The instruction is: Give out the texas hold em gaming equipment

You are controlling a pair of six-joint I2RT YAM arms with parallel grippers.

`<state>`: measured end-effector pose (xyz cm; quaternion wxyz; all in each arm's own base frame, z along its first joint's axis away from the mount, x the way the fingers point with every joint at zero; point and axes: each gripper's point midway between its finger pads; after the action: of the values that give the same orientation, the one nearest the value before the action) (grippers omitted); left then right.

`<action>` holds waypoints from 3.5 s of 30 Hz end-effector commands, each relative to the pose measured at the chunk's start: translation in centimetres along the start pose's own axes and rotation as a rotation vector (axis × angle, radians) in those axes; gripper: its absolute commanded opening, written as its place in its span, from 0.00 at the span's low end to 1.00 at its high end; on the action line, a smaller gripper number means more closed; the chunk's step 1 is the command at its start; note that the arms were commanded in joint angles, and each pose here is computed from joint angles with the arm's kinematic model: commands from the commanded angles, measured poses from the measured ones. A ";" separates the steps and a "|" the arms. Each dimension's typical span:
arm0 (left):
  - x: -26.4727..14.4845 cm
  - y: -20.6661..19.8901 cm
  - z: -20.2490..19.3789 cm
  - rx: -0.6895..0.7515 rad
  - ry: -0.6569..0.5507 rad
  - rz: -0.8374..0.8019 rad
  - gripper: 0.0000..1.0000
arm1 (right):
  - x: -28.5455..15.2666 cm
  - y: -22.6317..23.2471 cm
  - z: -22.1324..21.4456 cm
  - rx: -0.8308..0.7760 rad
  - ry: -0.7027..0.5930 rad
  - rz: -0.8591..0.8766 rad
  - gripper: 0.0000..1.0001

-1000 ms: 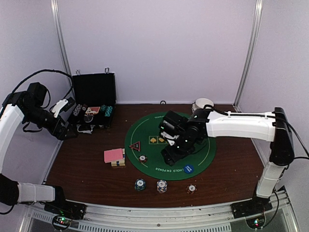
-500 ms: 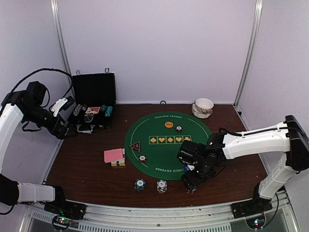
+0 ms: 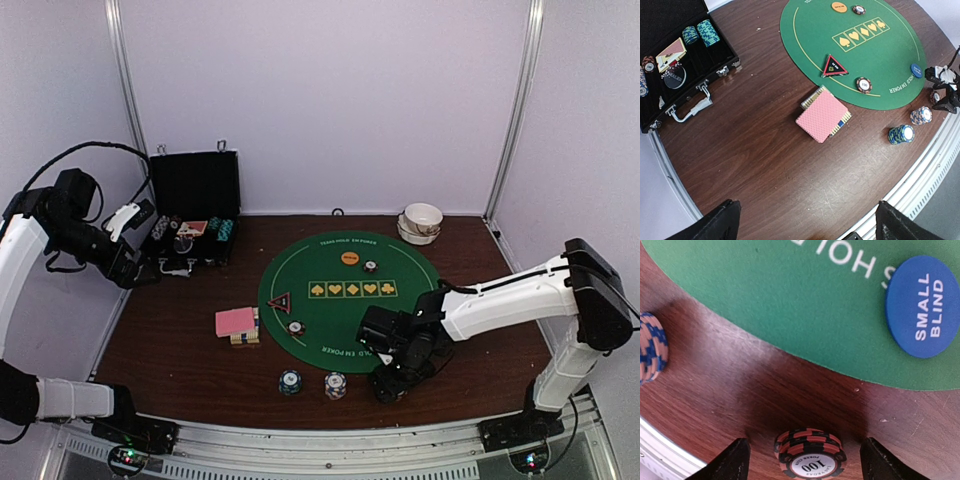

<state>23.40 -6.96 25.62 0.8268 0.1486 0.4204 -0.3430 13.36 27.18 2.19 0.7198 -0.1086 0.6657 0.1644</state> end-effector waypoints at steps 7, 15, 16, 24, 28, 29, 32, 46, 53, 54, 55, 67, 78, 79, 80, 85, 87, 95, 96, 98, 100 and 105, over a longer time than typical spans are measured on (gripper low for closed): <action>-0.6 0.1 0.6 0.007 -0.017 0.005 0.98 | 1.2 -0.3 -0.7 0.003 0.019 -0.020 0.64; -0.6 0.0 0.5 0.009 -0.016 0.007 0.98 | 0.4 -0.5 -0.6 -0.002 0.010 -0.026 0.43; -0.7 0.0 0.5 0.009 -0.017 0.006 0.98 | 0.2 -0.5 -0.5 -0.004 0.007 -0.028 0.40; -0.8 -0.1 0.5 0.010 -0.020 0.006 0.98 | -1.8 -0.7 0.0 -0.028 -0.008 -0.049 0.31; -0.8 -0.1 0.5 0.013 -0.019 0.006 0.98 | -3.2 -0.9 0.2 -0.046 -0.014 -0.063 0.30; -0.8 -0.1 0.5 0.013 -0.019 0.005 0.98 | -3.6 -1.0 0.3 -0.052 -0.020 -0.068 0.30; -0.7 -0.2 0.5 0.012 -0.020 0.000 0.98 | -5.0 -1.4 0.9 -0.062 -0.040 -0.090 0.30; -0.9 -0.2 0.8 0.014 -0.030 0.004 0.98 | -5.1 -7.9 8.4 0.115 -0.107 -0.130 0.28; -1.0 -0.1 0.7 0.019 -0.026 0.007 0.98 | -2.1 -9.7 9.9 0.179 -0.086 -0.123 0.28; -1.0 -0.1 0.7 0.019 -0.025 0.007 0.98 | -1.6 -9.8 9.9 0.181 -0.079 -0.126 0.30; -1.0 -0.1 0.7 0.019 -0.024 0.007 0.98 | -1.2 -9.9 9.9 0.184 -0.074 -0.130 0.31; -0.8 0.0 0.7 0.021 -0.019 0.005 0.98 | 0.1 -11.0 9.1 0.217 -0.051 -0.139 0.65; -1.0 0.1 0.7 0.025 -0.018 0.018 0.97 | -8.1 -5.4 10.3 0.060 -0.205 -0.054 0.68; -1.0 0.1 0.7 0.026 -0.019 0.019 0.97 | -8.8 -4.2 10.0 0.026 -0.213 -0.043 0.70; -1.1 0.0 0.7 0.025 -0.021 0.017 0.98 | -9.2 -2.8 9.6 -0.008 -0.217 -0.031 0.72; -1.0 0.0 0.7 0.025 -0.021 0.015 0.98 | -9.9 4.3 7.2 -0.188 -0.204 0.047 0.81; -1.1 -0.1 0.7 0.025 -0.023 0.015 0.97 | -9.3 6.5 6.3 -0.243 -0.177 0.069 0.83; -1.3 -0.3 0.6 0.025 -0.022 0.014 0.97 | -6.3 10.9 5.3 -0.369 -0.107 0.084 0.85; -1.3 -0.3 0.6 0.026 -0.021 0.015 0.98 | -6.0 11.1 5.3 -0.375 -0.101 0.082 0.84; -1.4 -0.3 0.6 0.027 -0.019 0.016 0.98 | -5.4 11.2 5.5 -0.382 -0.093 0.074 0.84; -1.3 -0.3 0.5 0.028 -0.019 0.016 0.98 | -4.9 11.2 5.6 -0.387 -0.089 0.066 0.84; -1.4 -0.4 0.5 0.030 -0.020 0.015 0.98 | -3.7 11.5 5.7 -0.395 -0.072 0.060 0.82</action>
<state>22.93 -6.97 25.89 0.8240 0.1500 0.4234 -0.3454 13.88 38.78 7.40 0.7064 -0.2160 0.5996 0.3080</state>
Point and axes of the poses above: each gripper's point midway between its finger pads, its own x axis out along the fingers, its own y axis along the line the jaws close on, z = x × y, and after that the axes turned 8 degrees about x, right-handed
